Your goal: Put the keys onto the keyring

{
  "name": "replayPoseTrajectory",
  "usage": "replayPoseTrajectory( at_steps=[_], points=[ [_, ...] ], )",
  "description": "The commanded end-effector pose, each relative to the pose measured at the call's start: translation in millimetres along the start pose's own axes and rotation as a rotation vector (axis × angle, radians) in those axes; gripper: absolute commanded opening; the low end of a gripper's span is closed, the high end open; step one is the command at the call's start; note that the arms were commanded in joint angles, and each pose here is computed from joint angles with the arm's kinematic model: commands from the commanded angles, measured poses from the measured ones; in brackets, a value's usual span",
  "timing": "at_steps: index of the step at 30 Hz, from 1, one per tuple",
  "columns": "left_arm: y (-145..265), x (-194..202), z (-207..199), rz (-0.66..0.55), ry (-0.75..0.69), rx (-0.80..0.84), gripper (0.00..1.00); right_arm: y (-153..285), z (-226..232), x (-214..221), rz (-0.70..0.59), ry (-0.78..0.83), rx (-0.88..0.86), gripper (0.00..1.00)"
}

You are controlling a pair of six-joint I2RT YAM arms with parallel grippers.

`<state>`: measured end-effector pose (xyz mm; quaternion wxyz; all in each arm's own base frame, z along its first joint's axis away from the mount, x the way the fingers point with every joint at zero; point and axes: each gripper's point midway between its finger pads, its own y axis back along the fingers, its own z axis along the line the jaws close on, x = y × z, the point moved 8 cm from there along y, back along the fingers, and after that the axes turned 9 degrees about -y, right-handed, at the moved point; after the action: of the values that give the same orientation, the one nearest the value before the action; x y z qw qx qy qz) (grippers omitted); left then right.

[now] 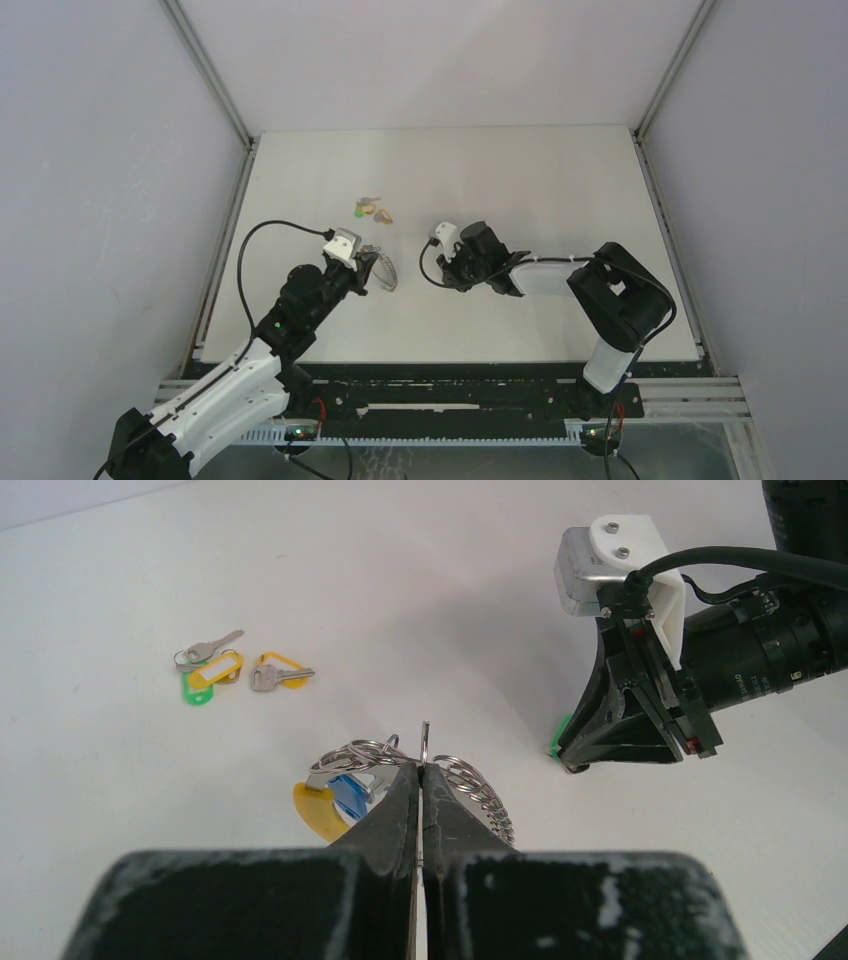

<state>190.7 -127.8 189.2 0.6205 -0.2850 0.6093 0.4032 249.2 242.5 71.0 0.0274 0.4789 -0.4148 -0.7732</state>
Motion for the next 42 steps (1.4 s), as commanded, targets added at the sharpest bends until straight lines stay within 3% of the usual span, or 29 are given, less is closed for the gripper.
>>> replayPoseTrajectory(
  at_steps=[1,10,19,27,42],
  points=[
    [-0.9,-9.8,0.7,-0.064,0.012,-0.002,0.0,-3.3,-0.4,-13.2,-0.024,0.017,0.001,0.15],
    [0.7,-11.8,-0.9,-0.078,0.006,0.017,0.0,10.6,6.6,-19.6,-0.027,0.047,-0.007,0.0],
    [3.9,-19.7,-12.0,-0.142,-0.025,0.145,0.0,65.9,34.6,-48.2,-0.104,0.185,-0.05,0.0],
    [10.5,-37.2,-24.0,-0.267,-0.101,0.299,0.0,122.3,56.7,-69.7,-0.124,0.229,0.007,0.0],
    [4.5,-73.2,-45.7,-0.391,-0.251,0.589,0.0,240.8,82.1,-107.3,-0.366,0.329,0.018,0.0]
  ],
)
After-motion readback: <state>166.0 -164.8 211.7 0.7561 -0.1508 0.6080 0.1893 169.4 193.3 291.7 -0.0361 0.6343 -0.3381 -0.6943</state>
